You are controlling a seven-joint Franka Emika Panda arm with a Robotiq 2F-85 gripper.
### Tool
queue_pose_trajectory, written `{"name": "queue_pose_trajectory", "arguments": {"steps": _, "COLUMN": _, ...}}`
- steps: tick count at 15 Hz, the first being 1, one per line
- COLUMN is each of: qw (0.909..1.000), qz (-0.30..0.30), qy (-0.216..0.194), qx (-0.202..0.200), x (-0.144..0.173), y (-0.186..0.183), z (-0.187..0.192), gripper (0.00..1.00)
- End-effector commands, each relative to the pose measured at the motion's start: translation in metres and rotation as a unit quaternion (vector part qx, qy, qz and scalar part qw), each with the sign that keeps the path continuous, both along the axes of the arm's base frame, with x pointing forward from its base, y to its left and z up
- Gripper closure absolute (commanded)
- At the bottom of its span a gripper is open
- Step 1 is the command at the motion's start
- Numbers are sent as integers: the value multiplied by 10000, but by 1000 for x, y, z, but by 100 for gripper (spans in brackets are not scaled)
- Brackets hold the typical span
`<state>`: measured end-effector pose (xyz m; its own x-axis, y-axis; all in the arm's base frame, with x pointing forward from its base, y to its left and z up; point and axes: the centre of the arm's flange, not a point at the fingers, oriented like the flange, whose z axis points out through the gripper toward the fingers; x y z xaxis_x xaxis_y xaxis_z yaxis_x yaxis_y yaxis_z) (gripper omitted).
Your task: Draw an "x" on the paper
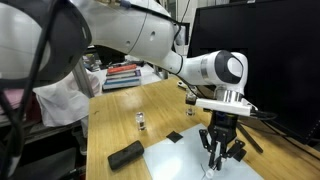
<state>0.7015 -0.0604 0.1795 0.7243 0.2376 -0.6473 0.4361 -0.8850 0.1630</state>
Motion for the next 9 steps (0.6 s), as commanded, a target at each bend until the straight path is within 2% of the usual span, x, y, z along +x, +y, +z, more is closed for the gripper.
{"name": "queue_pose_trajectory", "arguments": {"steps": 1, "qw": 9999, "qz": -39, "qy": -106, "qx": 42, "x": -12, "y": 2, "z": 2, "gripper": 95}}
{"name": "queue_pose_trajectory", "arguments": {"steps": 9, "qw": 9990, "qz": 125, "qy": 323, "qx": -293, "x": -10, "y": 15, "z": -10, "gripper": 95}}
